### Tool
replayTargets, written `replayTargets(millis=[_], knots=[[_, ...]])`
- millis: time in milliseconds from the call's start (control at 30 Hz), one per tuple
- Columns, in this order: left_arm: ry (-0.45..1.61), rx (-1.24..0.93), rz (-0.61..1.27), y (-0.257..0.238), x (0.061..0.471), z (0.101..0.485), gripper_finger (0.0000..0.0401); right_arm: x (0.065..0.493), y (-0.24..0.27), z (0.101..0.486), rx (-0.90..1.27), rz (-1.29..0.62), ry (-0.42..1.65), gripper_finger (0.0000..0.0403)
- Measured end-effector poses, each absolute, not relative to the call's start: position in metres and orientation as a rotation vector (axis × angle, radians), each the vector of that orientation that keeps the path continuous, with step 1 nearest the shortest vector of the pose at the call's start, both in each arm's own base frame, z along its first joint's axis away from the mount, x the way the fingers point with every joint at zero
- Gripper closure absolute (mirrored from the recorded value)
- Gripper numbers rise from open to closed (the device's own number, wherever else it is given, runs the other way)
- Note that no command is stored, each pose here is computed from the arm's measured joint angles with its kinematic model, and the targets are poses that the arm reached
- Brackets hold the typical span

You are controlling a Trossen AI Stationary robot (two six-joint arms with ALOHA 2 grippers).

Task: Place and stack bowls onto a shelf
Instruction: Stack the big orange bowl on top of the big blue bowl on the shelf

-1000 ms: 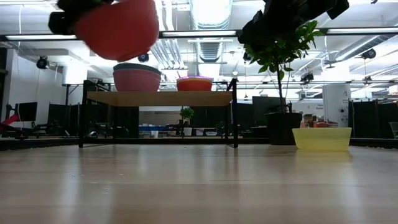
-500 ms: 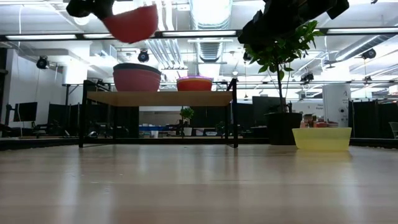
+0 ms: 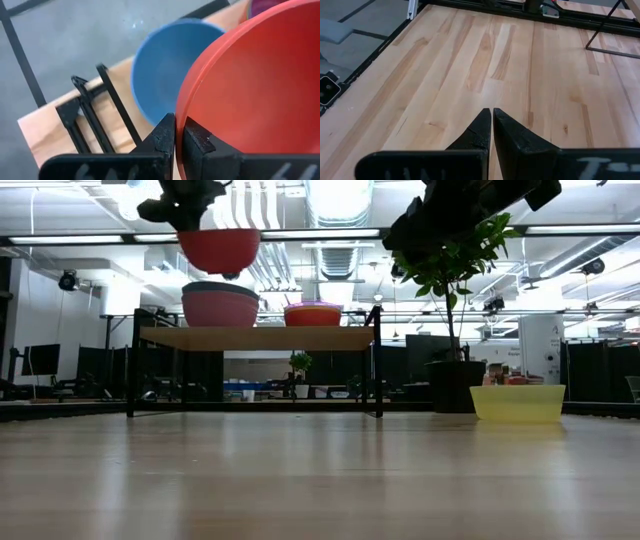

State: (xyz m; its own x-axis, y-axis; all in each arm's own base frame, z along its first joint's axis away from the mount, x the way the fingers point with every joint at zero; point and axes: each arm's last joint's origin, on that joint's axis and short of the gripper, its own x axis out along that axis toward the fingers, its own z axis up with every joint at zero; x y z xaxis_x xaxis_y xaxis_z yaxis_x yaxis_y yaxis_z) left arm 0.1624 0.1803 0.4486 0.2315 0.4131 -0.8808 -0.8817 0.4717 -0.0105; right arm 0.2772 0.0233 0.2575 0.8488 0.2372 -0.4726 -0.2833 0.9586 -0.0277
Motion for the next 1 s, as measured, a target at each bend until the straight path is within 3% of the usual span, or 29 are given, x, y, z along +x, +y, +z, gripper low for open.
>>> replayTargets(millis=[533, 1000], knots=[[1.048, -0.620, 0.955, 0.241, 0.171, 0.428, 0.0400, 0.277, 0.023, 0.257, -0.099, 0.275, 0.489, 0.0394], [1.083, -0.539, 1.009, 0.242, 0.165, 0.430, 0.0335, 0.277, 0.023, 0.257, -0.110, 0.278, 0.488, 0.0394]])
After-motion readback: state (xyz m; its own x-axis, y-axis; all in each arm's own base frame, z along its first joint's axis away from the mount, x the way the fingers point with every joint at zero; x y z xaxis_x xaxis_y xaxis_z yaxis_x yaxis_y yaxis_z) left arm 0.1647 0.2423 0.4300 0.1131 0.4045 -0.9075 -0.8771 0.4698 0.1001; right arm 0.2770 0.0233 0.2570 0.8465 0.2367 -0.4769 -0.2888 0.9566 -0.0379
